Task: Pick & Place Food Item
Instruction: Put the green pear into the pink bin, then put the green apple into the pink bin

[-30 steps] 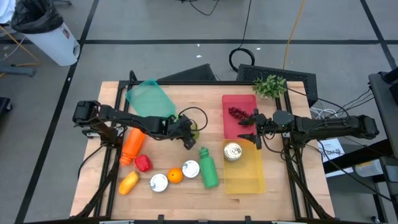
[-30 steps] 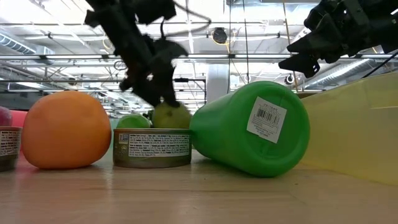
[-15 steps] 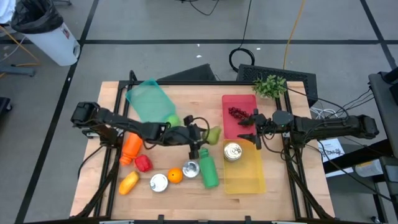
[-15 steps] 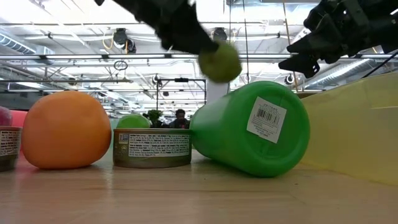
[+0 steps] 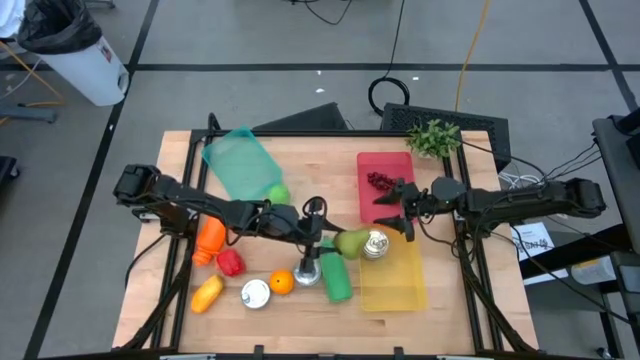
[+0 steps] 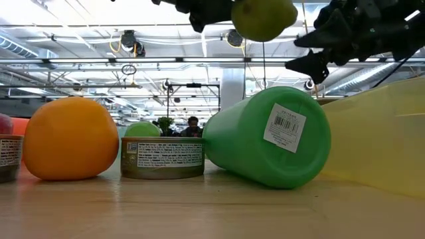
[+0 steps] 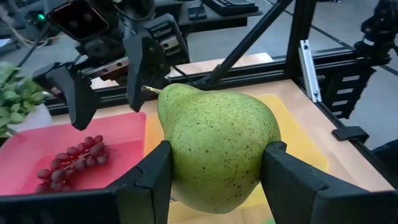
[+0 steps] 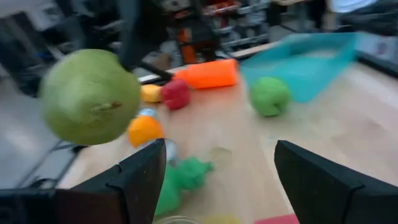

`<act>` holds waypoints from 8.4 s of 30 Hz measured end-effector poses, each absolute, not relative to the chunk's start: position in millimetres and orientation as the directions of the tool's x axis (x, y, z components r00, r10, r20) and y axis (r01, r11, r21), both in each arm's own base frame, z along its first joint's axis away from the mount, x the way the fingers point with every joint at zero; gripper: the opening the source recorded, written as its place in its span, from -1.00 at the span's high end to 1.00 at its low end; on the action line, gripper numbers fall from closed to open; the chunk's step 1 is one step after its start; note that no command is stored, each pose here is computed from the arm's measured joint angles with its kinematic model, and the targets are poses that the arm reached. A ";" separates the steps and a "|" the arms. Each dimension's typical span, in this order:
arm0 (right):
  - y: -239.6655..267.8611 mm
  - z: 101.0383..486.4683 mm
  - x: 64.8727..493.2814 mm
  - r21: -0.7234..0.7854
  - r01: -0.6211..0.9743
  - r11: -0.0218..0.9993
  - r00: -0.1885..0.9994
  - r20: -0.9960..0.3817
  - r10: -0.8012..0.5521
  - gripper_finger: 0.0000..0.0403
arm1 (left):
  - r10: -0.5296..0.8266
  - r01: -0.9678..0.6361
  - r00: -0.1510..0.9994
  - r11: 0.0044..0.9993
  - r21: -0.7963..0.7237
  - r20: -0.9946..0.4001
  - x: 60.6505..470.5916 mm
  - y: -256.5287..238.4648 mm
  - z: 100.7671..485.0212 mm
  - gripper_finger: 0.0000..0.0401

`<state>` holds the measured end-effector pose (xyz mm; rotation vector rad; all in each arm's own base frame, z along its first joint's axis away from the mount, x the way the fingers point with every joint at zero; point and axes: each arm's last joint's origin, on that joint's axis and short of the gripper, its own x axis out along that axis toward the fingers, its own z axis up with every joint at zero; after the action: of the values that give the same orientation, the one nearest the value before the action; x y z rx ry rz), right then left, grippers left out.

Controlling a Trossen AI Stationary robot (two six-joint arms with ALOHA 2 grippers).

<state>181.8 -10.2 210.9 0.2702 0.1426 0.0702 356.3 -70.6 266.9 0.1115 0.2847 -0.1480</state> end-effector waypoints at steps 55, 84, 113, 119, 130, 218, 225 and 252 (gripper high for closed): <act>9.8 213.4 202.1 0.280 -0.311 0.908 0.949 0.035 0.315 0.72 | -0.134 0.166 0.945 0.982 0.086 -0.297 355.7 -71.9 266.1 0.06; 6.3 230.9 184.7 0.123 -0.263 0.957 0.963 0.088 0.254 1.00 | -0.059 0.076 0.960 0.996 0.053 -0.273 356.6 -68.8 269.1 -0.37; -16.0 256.0 151.0 0.000 0.260 0.966 0.948 -0.192 -0.255 1.00 | 0.138 -0.117 0.963 0.988 0.099 -0.233 358.5 -57.4 272.1 -0.36; -40.3 260.7 152.0 -0.063 0.430 0.901 0.834 -0.354 -0.423 1.00 | 0.148 -0.129 0.960 0.987 0.093 -0.237 359.0 -53.4 271.6 -0.36; -76.1 241.2 143.4 -0.129 0.619 0.775 0.616 -0.533 -0.580 1.00 | 0.148 -0.132 0.955 0.988 0.079 -0.259 358.6 -53.2 269.1 -0.36; -42.3 262.8 152.1 -0.052 0.461 0.886 0.822 -0.353 -0.448 0.00 | 0.335 -0.613 0.431 0.790 0.000 -0.838 286.1 19.2 246.5 -0.37; -41.9 261.3 155.2 -0.033 0.463 0.886 0.821 -0.359 -0.443 0.02 | 0.100 -0.596 0.455 0.773 -0.219 -0.885 280.9 58.5 244.9 -0.58; -41.2 244.2 155.1 -0.030 0.463 0.886 0.806 -0.401 -0.435 0.03 | 0.158 -0.418 0.221 0.907 0.053 -0.962 291.3 70.2 199.5 -0.64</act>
<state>155.1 -41.2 244.2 0.0702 0.4123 -0.4806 291.3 70.2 199.5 -0.2362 1.2902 0.4032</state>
